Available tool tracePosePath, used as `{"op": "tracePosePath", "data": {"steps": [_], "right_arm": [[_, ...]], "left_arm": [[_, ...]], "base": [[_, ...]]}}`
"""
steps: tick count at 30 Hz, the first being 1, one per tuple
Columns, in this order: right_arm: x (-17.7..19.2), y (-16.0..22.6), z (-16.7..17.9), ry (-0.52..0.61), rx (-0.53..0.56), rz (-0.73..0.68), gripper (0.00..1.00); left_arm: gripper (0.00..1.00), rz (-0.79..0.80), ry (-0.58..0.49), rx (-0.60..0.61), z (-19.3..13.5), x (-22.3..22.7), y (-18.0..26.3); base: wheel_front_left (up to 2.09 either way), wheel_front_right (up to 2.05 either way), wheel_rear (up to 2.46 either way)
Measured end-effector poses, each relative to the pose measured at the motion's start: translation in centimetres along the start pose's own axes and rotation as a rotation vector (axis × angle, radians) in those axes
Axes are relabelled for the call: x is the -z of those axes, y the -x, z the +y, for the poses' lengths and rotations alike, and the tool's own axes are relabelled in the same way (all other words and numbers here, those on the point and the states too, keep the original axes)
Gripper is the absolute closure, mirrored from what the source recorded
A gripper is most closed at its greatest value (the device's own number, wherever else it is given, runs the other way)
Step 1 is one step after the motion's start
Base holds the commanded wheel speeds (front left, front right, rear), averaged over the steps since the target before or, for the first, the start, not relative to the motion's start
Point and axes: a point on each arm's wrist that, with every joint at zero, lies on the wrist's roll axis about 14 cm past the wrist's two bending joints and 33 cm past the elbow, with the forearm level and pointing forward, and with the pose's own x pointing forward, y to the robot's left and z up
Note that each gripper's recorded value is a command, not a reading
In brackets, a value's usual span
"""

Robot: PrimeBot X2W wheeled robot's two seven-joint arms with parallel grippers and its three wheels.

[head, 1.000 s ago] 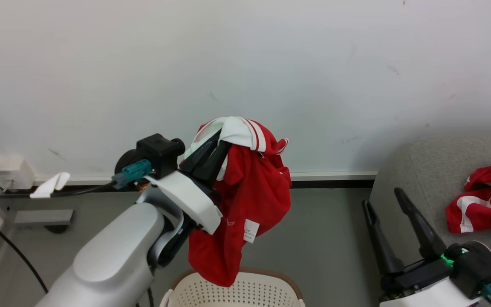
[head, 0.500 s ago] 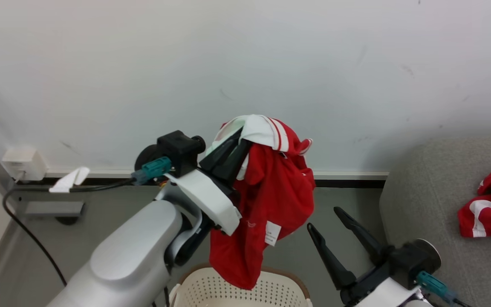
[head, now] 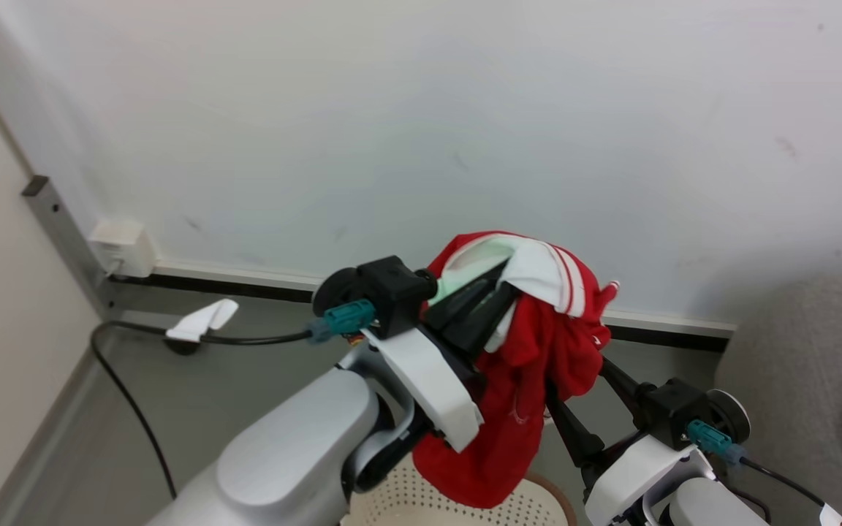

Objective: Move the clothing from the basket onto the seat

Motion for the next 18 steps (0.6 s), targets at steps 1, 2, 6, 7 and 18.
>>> {"op": "tracePosePath", "data": {"steps": [1,2,6,7,18], "right_arm": [[0.1,-0.3,0.1,-0.002,-0.003,0.004,0.00],[0.2,-0.6,0.5,-0.004,-0.012,0.008,0.00],[0.5,-1.8,1.7,-0.004,-0.051,0.022,0.00],[0.7,-2.0,2.0,-0.004,-0.061,0.026,0.00],[0.0,-4.4,4.8,0.002,-0.149,0.014,1.00]], "left_arm": [[1.00,0.000,0.001,0.004,-0.2,-0.1,0.2],[1.00,0.003,0.001,0.008,-0.4,-0.1,0.4],[1.00,0.022,0.015,0.013,-1.1,0.0,1.5],[1.00,0.030,0.017,0.013,-1.2,0.1,1.8],[1.00,0.062,0.026,-0.019,-1.2,0.3,3.9]], "base": [[0.00,0.00,0.00],[0.00,0.00,0.00],[0.00,0.00,0.00],[0.00,0.00,0.00],[0.00,0.00,0.00]]}}
